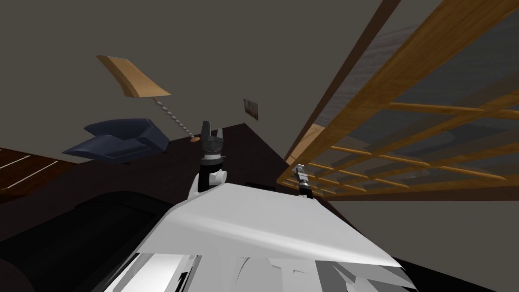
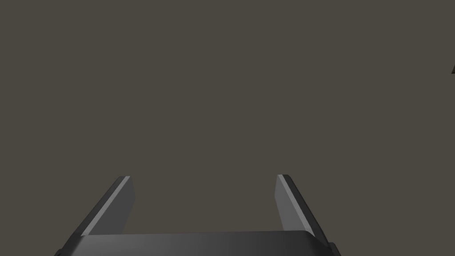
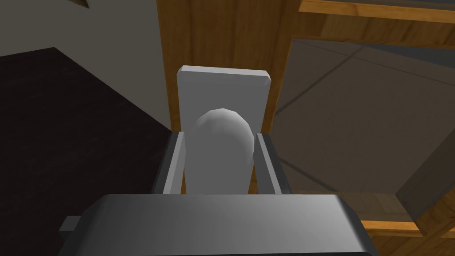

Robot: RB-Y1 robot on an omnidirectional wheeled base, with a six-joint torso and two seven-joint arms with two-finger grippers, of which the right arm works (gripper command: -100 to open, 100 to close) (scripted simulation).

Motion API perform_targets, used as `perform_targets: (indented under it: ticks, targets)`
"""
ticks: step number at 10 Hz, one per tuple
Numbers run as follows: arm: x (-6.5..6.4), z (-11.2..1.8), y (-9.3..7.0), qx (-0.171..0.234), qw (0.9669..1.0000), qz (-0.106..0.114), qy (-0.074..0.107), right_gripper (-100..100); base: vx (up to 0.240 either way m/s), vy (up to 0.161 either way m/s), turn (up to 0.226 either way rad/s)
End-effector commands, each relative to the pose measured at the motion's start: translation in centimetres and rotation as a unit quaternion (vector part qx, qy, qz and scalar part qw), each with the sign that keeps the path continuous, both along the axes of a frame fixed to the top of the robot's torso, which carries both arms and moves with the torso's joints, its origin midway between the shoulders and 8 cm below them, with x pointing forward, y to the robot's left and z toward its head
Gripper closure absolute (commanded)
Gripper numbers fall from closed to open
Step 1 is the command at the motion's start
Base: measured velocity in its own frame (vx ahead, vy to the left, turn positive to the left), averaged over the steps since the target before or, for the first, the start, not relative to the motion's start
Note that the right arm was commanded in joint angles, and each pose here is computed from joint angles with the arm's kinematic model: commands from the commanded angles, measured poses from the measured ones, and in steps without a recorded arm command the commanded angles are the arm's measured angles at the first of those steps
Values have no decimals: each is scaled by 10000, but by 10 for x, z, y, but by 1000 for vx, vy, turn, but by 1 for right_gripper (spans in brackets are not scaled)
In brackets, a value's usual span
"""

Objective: Pull the door open

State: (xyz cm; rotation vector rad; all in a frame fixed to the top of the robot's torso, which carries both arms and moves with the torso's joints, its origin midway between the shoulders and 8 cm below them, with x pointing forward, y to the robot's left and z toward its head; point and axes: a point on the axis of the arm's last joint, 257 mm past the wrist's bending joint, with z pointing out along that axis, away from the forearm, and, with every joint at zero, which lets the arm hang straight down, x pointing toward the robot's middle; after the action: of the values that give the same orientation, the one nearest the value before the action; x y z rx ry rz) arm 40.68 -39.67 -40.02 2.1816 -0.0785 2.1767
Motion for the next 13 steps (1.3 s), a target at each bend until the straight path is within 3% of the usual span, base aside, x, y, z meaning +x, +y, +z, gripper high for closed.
perform_targets:
  ticks: [1, 6, 13]
  targets:
    - [-7, -1, 4, 12, 9999, 155, -1, 100, -201, -21, 86]
    - [-22, 0, 9, 24, 9987, 511, -12, 100, -189, -52, 61]
    - [-43, -1, 7, 23, 9975, 706, 3, 100, -171, -54, 130]
